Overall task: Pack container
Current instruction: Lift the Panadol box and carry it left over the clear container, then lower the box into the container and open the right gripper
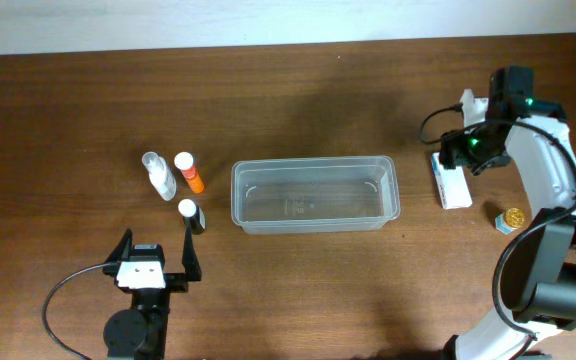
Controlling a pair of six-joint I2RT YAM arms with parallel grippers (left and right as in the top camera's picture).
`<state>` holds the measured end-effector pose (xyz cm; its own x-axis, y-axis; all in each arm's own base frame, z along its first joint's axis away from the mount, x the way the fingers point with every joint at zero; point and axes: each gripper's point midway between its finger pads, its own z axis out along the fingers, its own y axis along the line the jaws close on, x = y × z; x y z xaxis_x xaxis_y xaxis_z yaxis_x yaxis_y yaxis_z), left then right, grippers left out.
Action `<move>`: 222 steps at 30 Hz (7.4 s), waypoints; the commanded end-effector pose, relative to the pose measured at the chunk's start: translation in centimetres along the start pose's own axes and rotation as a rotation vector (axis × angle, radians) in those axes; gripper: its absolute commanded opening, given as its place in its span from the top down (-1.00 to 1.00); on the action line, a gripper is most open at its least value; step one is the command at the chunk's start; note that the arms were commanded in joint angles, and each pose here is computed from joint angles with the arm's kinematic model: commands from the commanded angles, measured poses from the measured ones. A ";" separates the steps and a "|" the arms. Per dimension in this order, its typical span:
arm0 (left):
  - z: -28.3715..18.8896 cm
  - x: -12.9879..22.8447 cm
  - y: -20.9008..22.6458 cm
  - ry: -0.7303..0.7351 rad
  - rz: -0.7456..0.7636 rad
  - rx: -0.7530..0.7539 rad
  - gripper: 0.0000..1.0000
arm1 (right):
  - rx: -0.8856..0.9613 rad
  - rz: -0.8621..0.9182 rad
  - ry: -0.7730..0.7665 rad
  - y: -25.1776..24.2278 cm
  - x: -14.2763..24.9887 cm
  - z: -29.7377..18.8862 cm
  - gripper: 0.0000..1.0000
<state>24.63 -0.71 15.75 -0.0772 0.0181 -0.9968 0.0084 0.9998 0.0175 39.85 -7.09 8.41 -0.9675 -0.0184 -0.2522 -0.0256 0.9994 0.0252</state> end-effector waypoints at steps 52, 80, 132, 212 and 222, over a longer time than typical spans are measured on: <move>0.0 0.0 0.3 -0.005 0.018 -0.016 -0.99 | 0.043 -0.042 0.101 -0.7 3.9 8.0 0.20; 0.0 0.0 0.3 -0.005 0.018 -0.016 -0.99 | -0.195 -0.281 -0.162 8.5 -2.5 -9.2 0.38; 0.0 0.0 0.3 -0.005 0.018 -0.016 -0.99 | -0.326 -1.305 0.185 22.6 5.9 2.0 0.24; 0.0 0.0 0.3 -0.005 0.018 -0.016 -0.99 | -0.380 -0.487 0.299 25.2 6.7 1.3 0.92; 0.0 0.0 0.3 -0.005 0.018 -0.016 -0.99 | -0.439 -0.512 0.275 27.2 6.8 1.1 0.92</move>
<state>24.63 -0.71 15.75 -0.0772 0.0181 -0.9968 0.0080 0.9998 0.0176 33.45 18.59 6.18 -0.8417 -0.5346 -0.0754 -0.5253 0.7787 0.3430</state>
